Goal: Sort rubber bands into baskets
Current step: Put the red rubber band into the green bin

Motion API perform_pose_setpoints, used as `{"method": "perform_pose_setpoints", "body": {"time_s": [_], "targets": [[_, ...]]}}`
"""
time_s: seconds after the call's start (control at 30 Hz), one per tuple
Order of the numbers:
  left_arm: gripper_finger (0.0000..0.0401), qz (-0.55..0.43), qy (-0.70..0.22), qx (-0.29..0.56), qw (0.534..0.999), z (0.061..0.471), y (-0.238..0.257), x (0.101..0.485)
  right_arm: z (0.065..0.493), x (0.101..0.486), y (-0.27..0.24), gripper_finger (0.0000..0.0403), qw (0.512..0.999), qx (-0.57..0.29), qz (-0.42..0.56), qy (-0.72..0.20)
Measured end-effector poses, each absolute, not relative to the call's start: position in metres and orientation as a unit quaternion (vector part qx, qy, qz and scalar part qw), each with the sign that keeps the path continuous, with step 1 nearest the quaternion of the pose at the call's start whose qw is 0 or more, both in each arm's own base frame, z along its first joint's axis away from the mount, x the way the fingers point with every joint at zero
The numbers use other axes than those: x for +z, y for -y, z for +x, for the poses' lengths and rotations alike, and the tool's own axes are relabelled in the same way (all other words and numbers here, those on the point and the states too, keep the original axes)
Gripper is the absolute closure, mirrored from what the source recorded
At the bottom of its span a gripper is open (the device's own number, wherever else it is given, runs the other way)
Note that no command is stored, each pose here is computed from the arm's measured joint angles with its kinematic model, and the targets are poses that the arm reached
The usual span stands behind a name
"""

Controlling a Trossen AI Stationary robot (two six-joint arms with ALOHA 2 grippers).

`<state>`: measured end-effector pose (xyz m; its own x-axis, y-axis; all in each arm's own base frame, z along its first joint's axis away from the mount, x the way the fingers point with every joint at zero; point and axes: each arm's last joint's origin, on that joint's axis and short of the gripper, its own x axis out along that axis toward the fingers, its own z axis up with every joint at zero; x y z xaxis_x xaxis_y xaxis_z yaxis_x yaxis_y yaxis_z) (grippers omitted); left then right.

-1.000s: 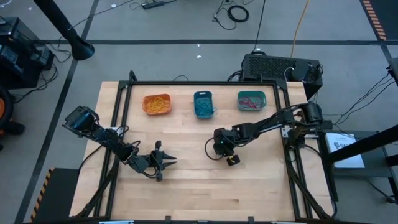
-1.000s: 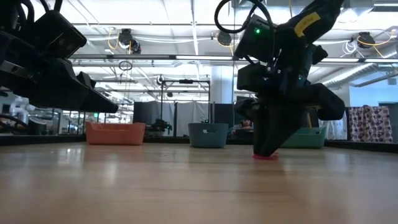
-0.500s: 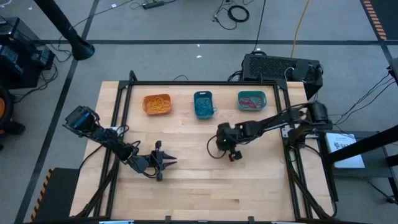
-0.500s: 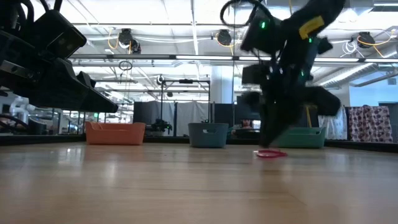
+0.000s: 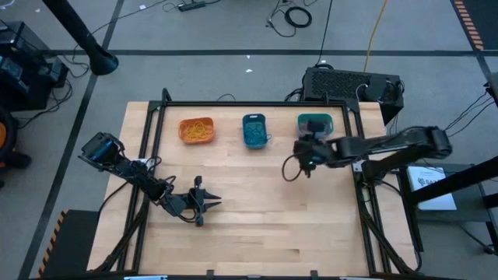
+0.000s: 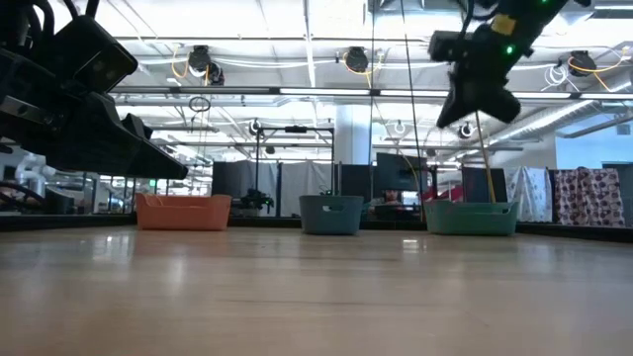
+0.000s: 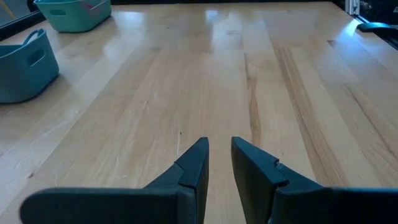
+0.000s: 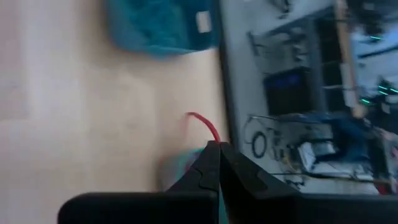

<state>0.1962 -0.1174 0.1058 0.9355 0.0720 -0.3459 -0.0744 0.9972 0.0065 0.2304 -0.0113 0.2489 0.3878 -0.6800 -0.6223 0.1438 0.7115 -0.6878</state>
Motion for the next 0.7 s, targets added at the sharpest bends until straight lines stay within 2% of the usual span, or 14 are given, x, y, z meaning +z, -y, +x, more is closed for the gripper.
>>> {"method": "perform_pose_setpoints", "body": {"time_s": [0.27, 0.7], "targets": [[0.0324, 0.005, -0.176, 0.036, 0.984, 0.196, 0.117, 0.106, 0.208, 0.277, 0.031, 0.0403, 0.779, -0.361, -0.264, -0.439], [0.0324, 0.010, -0.177, 0.035, 0.983, 0.196, 0.117, 0.106, 0.201, 0.272, 0.076, 0.0402, 0.736, -0.440, -0.209, -0.471]]}}
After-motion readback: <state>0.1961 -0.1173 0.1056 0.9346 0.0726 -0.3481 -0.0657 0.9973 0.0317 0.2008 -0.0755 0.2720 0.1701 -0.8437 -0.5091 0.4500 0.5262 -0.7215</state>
